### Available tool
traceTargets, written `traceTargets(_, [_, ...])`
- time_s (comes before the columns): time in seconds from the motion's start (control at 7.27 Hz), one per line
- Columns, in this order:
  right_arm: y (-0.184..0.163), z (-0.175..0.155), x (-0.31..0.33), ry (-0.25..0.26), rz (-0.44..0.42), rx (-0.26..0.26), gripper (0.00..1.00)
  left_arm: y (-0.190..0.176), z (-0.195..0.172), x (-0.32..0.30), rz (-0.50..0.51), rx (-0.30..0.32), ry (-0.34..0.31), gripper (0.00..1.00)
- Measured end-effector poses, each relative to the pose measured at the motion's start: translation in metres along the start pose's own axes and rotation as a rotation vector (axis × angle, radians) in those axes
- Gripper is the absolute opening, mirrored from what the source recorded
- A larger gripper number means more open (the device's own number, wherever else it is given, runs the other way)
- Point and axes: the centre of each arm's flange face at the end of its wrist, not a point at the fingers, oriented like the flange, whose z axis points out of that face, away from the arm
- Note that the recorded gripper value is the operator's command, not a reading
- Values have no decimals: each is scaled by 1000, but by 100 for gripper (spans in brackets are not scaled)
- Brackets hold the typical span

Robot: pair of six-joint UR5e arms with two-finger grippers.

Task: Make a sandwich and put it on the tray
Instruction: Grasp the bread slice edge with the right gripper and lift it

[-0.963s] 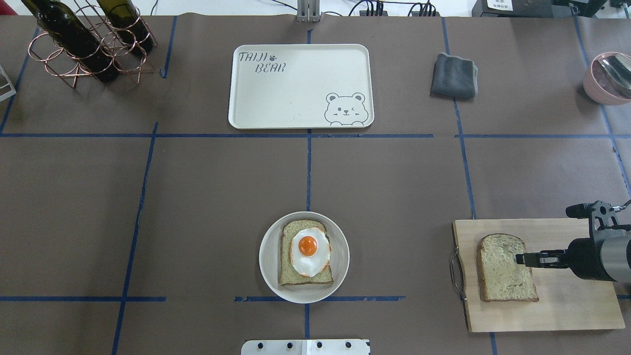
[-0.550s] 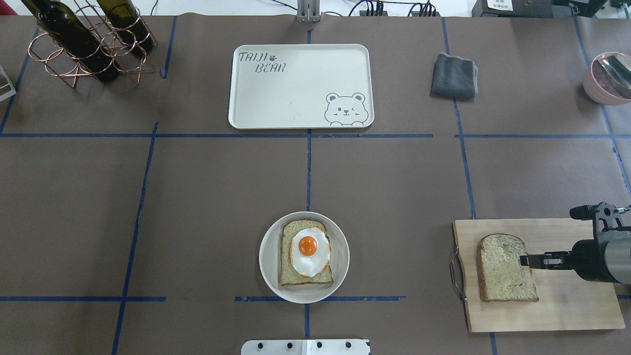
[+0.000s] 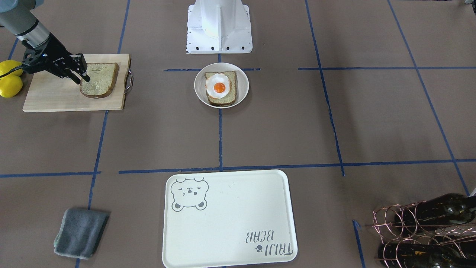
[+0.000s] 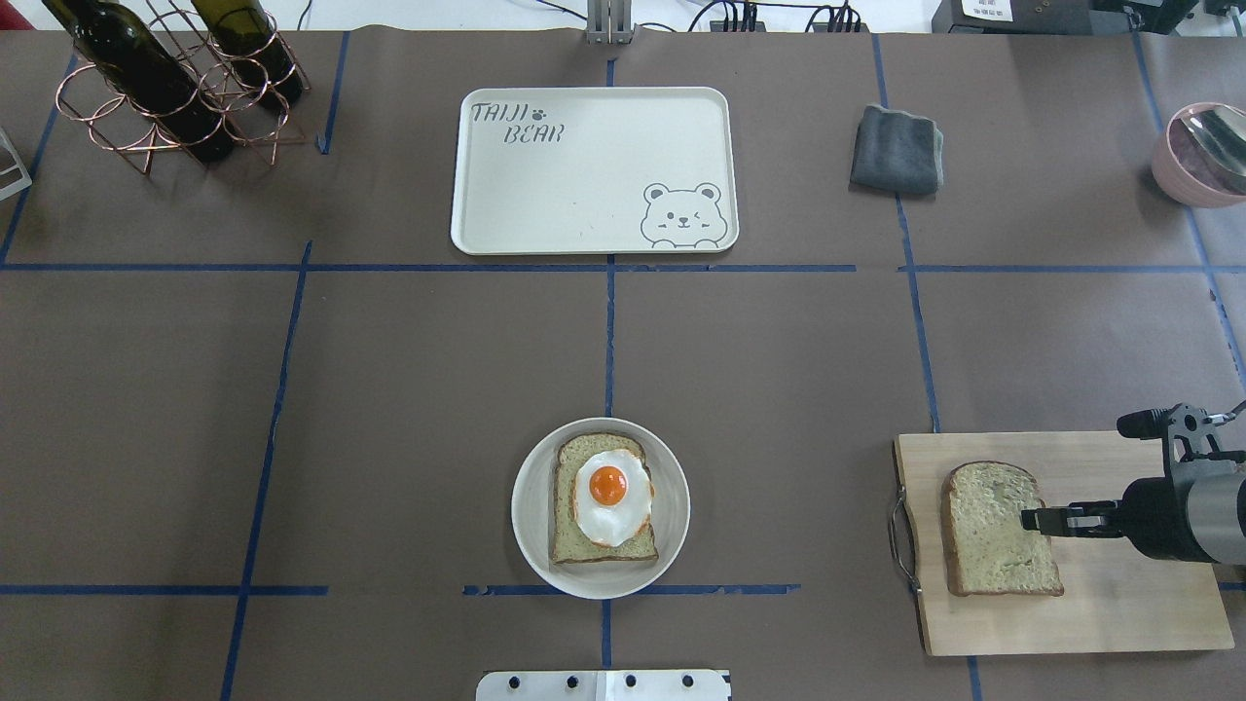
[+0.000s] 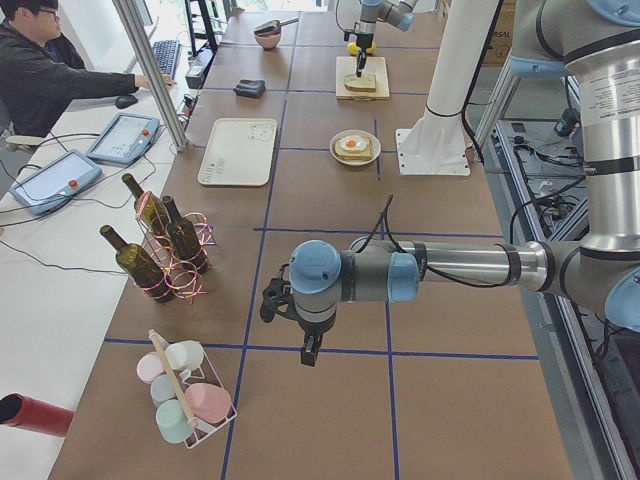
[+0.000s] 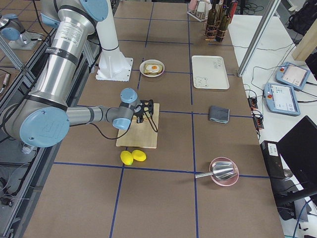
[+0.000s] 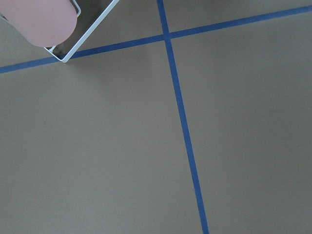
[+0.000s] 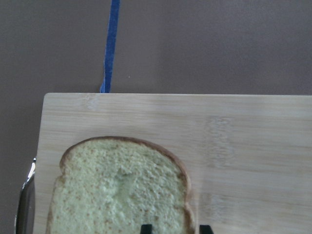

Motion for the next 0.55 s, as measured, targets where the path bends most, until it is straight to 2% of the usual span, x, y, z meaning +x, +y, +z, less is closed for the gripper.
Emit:
traceTargets(0.14, [1,1,0,0,-1,-2,29,0,0,0,0,0,0,100])
traceTargets(0.28, [1,1,0,0,-2,-3,11,0,0,0,-1,0,0,100])
traceTargets(0.41, [1,1,0,2,-2,-4,0,0,0,0,-1,0,0,100])
traceTargets(0.55, [2,1,1,3,-3,-5,0,0,0,0,0,0,0,100])
